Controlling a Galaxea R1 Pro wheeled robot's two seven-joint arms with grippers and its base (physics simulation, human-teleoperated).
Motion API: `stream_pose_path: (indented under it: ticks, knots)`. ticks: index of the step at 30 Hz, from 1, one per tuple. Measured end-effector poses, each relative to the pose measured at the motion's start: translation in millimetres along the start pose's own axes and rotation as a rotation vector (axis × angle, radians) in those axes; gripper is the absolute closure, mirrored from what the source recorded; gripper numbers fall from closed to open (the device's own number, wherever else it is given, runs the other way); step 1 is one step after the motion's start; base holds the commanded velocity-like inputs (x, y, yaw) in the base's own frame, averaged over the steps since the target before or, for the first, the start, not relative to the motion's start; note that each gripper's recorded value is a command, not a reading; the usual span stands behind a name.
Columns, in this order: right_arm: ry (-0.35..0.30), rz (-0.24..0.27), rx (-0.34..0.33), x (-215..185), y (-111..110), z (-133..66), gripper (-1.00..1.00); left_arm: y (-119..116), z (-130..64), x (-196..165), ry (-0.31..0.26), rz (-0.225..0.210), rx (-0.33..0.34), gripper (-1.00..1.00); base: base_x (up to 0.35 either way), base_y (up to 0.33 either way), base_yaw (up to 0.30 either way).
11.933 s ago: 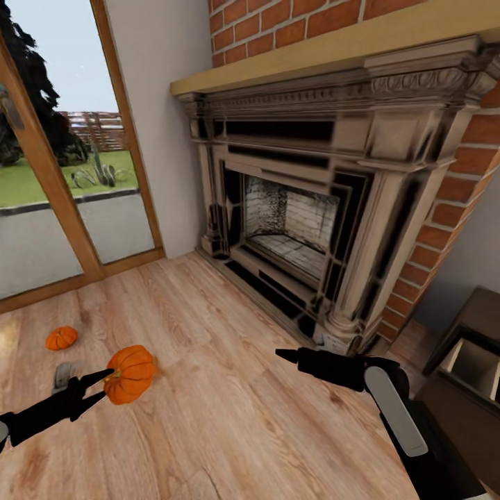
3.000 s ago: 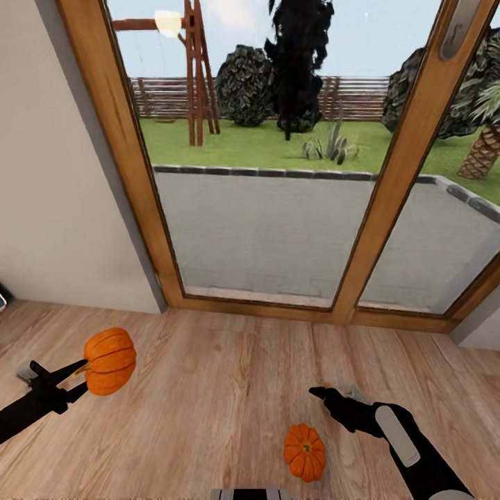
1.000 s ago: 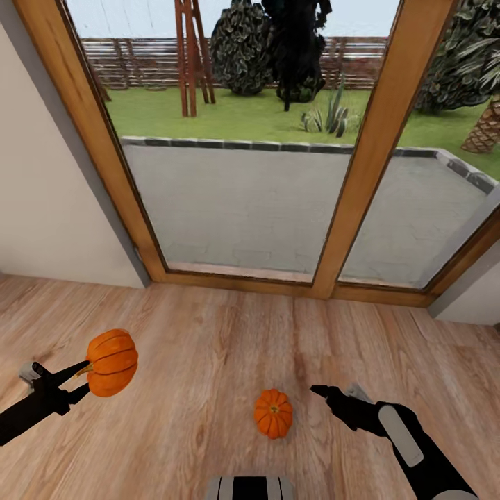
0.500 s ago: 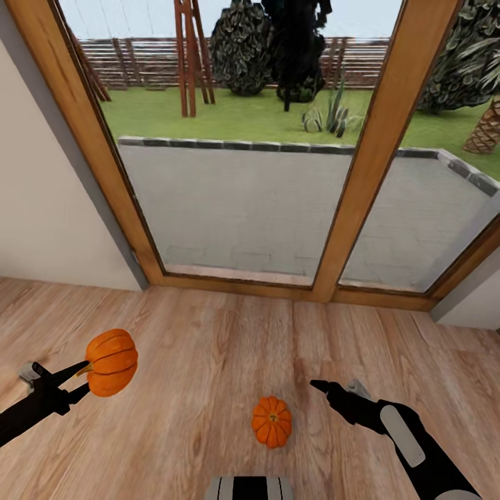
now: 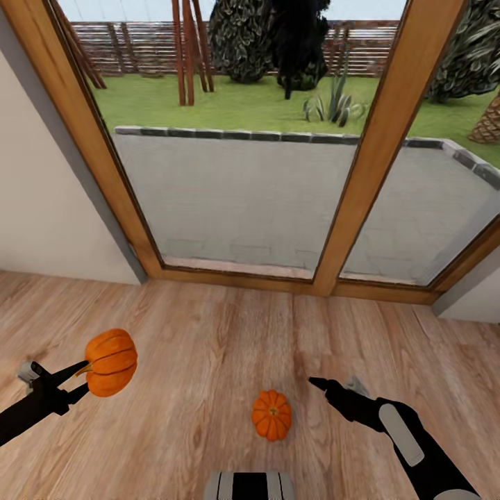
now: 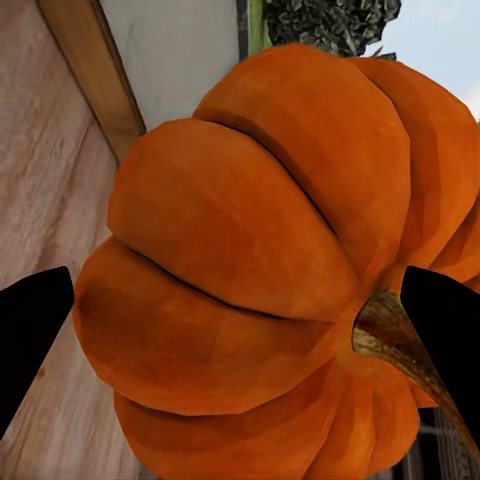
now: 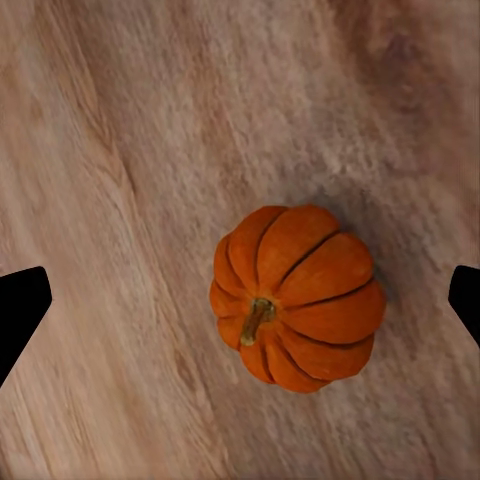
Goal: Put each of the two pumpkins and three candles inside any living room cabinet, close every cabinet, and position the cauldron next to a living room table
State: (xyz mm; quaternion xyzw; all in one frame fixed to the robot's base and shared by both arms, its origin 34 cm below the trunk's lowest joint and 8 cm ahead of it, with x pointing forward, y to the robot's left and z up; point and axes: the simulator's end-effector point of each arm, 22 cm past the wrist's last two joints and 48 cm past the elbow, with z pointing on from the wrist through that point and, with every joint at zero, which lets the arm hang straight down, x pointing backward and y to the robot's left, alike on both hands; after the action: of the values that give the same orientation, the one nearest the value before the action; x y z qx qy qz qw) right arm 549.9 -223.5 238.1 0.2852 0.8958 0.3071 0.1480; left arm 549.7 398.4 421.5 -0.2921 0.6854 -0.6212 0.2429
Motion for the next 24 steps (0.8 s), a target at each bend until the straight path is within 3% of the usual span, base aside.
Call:
stream_pose_path:
  ticks: [5, 13, 24]
  knots:
    - [0.014, -0.023, -0.029, 4.8, 9.5, 1.7, -1.0, 3.2, -1.3, 14.9, 0.03, -0.035, -0.001, 1.0, 0.056, 0.043, 0.0]
    - [0.053, -0.044, -0.001, 20.6, 7.5, 7.6, -1.0, -7.1, 7.1, 19.1, 0.055, -0.02, 0.026, 1.0, 0.103, 0.098, 0.0]
    - [0.09, -0.068, 0.009, 35.7, 6.8, 12.5, -1.0, -3.0, 4.0, 17.9, 0.047, -0.025, 0.014, 1.0, 0.093, 0.107, 0.0]
